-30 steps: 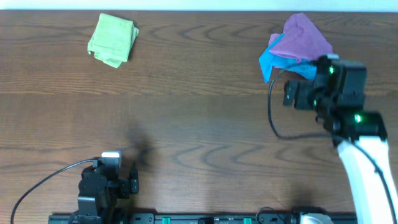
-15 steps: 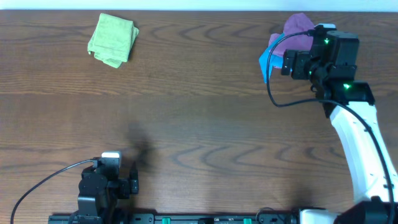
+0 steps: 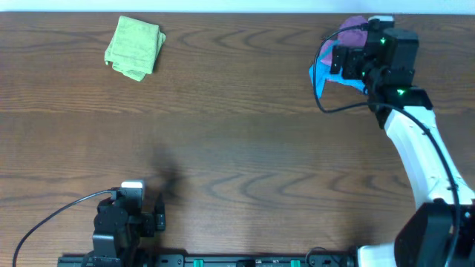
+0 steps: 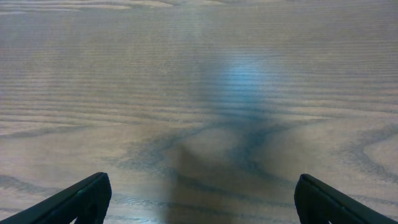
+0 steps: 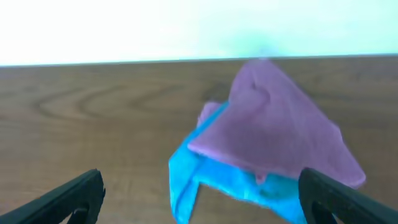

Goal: Fold the cloth
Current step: 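Reach the right gripper to the pink cloth and grasp it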

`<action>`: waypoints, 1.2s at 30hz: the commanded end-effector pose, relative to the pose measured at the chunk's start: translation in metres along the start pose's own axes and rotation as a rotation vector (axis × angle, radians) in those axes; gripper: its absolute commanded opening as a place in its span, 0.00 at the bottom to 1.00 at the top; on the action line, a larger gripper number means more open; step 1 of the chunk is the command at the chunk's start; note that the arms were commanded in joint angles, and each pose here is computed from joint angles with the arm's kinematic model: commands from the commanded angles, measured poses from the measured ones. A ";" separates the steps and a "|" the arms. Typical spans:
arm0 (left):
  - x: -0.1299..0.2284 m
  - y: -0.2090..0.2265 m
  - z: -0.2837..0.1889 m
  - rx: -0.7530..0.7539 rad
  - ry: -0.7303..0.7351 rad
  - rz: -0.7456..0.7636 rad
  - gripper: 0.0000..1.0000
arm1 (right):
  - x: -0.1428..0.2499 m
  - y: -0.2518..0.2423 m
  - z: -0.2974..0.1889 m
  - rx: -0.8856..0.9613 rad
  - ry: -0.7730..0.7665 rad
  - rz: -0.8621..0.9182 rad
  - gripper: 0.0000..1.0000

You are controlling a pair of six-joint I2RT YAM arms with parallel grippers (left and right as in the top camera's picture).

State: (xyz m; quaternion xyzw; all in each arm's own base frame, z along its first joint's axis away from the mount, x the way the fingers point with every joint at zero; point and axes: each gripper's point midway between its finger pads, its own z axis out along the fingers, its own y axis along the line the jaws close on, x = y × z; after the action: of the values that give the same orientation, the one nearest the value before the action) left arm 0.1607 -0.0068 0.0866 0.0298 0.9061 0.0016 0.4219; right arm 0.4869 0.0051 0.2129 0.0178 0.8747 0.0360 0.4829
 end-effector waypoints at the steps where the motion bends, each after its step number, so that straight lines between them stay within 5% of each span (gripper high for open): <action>1: 0.016 0.000 0.001 0.000 0.061 0.027 0.95 | -0.007 -0.006 0.008 0.008 -0.022 0.025 0.99; 17: 0.017 0.000 0.001 0.001 0.062 0.028 0.95 | 0.006 -0.058 0.109 0.066 -0.046 0.190 0.98; 20: 0.016 0.000 0.001 0.001 0.061 0.028 0.95 | 0.010 -0.061 0.133 0.067 -0.032 0.207 0.92; 24: 0.017 0.000 0.001 0.001 0.062 0.028 0.96 | 0.021 -0.065 0.155 0.075 -0.009 0.243 0.71; 36: 0.016 0.000 0.001 0.001 0.061 0.028 0.95 | 0.048 -0.098 0.164 0.212 0.046 0.265 0.88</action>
State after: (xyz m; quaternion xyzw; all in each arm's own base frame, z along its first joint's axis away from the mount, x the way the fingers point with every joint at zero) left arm 0.1607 -0.0068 0.0866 0.0298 0.9061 0.0016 0.4219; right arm 0.5987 -0.0614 0.0743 0.1595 0.8808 0.0276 0.4449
